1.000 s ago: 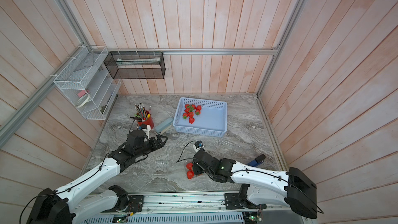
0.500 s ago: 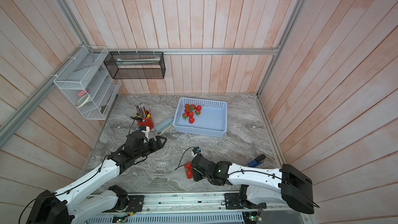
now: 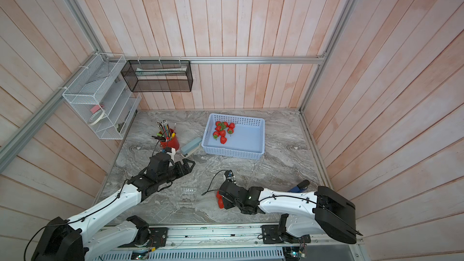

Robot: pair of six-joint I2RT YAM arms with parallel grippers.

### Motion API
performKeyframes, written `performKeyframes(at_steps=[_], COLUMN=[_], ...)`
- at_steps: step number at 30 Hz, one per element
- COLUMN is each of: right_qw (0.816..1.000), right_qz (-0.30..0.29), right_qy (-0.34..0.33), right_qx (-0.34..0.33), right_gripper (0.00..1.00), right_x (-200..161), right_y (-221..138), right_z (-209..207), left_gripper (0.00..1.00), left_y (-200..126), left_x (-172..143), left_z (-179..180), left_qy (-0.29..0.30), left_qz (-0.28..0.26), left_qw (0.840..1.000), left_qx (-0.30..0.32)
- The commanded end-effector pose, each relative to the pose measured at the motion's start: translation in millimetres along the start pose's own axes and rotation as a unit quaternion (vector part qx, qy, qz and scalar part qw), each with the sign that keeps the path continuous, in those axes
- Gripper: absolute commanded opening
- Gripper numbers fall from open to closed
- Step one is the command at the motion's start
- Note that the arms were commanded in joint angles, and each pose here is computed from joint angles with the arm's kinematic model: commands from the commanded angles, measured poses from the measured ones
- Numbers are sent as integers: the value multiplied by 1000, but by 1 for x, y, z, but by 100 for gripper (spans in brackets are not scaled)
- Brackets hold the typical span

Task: Pack strawberries into containers
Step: Adjust the strawberry in the packing box.

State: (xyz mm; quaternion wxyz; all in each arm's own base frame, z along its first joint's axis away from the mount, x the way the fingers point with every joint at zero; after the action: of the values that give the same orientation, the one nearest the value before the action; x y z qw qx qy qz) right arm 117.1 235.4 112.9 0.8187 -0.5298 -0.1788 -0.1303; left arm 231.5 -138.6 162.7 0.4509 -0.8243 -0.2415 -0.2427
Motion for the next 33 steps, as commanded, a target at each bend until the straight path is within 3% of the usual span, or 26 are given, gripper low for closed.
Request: performKeyframes(at_steps=[1,7,11,16,23,27,33], right_qw=[1000,998,996,997,997,997,996], right_qz=[-19,-52,-54,-44,37,40,50], right_qy=[-2,26,59,44,12,-8,14], right_qx=[-2,27,45,36,63,59,78], right_gripper=[0,0,1,2,1,1,1], right_x=[10,36,56,73,66,56,43], right_y=[-10,-28,-26,-13,18,18,20], right_z=[6,1,-16,-13,12,22,22], left_gripper=[94,94,94,94,94,94,94], left_y=[-2,1,2,1,1,1,2], left_x=[-2,-4,-4,1,3,2,2], left_z=[1,1,1,-1,-1,-1,-1], left_qy=[5,7,9,21,27,30,32], left_qz=[-5,2,3,-1,-4,-3,-2], left_qw=[1000,1000,1000,1000,1000,1000,999], left_qx=[-2,-5,-5,-4,1,1,2])
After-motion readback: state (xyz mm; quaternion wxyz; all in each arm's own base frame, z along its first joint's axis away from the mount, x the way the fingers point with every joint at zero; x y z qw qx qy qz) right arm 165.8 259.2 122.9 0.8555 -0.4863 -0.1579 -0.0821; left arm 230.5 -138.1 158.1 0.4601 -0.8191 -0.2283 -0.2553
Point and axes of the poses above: each gripper's point midway between its finger pads, its own y axis out along the fingers, its own z axis along the line the jaws close on, x = y × z, the point moved 7 cm from there along -y, back along the fingers, and after that the axes turned 15 degrees about y, right-handed, at the moved point
